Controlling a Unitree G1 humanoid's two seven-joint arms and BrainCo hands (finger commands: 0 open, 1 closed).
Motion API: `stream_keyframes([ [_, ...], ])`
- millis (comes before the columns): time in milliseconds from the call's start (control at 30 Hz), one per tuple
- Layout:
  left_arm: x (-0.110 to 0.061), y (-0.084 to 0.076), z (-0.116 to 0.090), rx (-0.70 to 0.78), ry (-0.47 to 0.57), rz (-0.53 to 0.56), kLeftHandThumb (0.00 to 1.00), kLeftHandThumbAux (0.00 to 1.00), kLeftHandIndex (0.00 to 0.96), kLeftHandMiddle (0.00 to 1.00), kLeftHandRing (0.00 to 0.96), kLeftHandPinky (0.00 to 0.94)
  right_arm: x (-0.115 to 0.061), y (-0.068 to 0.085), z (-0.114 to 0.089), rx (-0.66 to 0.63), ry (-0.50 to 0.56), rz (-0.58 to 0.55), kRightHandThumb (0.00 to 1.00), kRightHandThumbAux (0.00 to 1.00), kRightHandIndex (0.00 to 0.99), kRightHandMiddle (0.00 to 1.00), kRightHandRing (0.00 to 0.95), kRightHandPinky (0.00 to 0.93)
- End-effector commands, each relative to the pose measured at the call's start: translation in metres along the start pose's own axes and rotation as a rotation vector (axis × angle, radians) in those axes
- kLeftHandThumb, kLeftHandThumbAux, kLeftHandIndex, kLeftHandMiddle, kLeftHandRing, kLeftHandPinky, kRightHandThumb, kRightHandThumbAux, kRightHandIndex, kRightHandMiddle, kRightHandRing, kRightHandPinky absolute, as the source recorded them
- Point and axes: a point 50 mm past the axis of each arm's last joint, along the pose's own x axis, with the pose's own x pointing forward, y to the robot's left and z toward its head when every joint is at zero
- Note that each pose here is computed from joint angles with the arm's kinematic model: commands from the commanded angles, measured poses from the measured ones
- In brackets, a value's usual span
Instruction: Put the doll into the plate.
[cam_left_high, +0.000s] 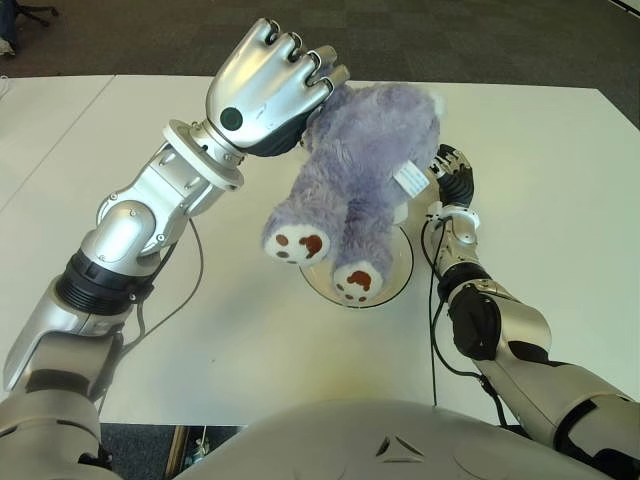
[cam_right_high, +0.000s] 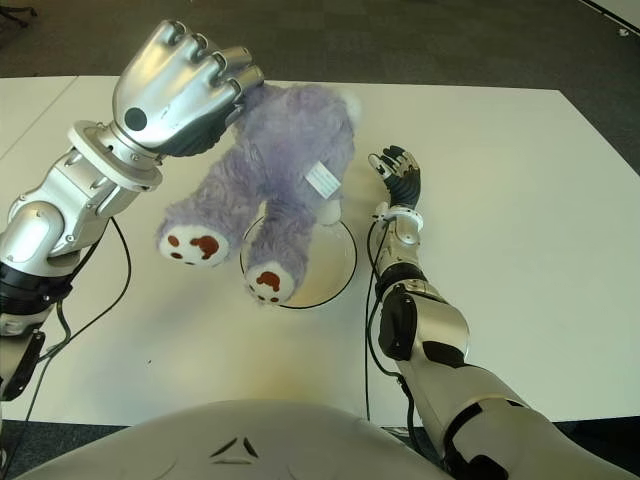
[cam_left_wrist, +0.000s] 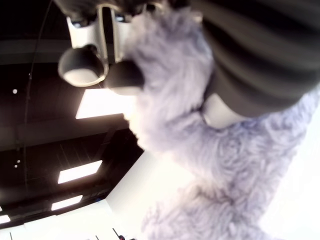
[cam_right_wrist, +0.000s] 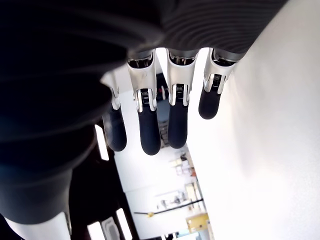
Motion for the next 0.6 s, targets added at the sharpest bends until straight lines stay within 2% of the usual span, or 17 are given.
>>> stream_keyframes([
  [33,-0.014,-0.002,0.007,-0.025,0.001,-0.041,0.747,0.696,0.441,0.819,0.836,0.854,-0.051,-0.021,-0.081,0.029,0.372,-0.108,0.034,0.810,0.287,0.302,0.258,0.211],
  [233,-0.024,-0.009,0.009,-0.082,0.037,-0.053,0.745,0.697,0.441,0.821,0.837,0.864,-0.051,-0.021,-0.081,0.033,0.372,-0.108,0.032,0.804,0.285,0.303,0.259,0.195],
  [333,-0.028,-0.011,0.014,-0.164,0.067,-0.056,0.743,0.696,0.442,0.824,0.839,0.871,-0.051,-0.020,-0.081,0.026,0.373,-0.105,0.028,0.801,0.288,0.304,0.257,0.167],
  [600,-0.037,-0.027,0.032,-0.247,0.088,-0.091,0.739,0.696,0.442,0.826,0.841,0.872,-0.052,-0.021,-0.082,0.009,0.385,-0.107,0.012,0.805,0.292,0.300,0.256,0.217],
])
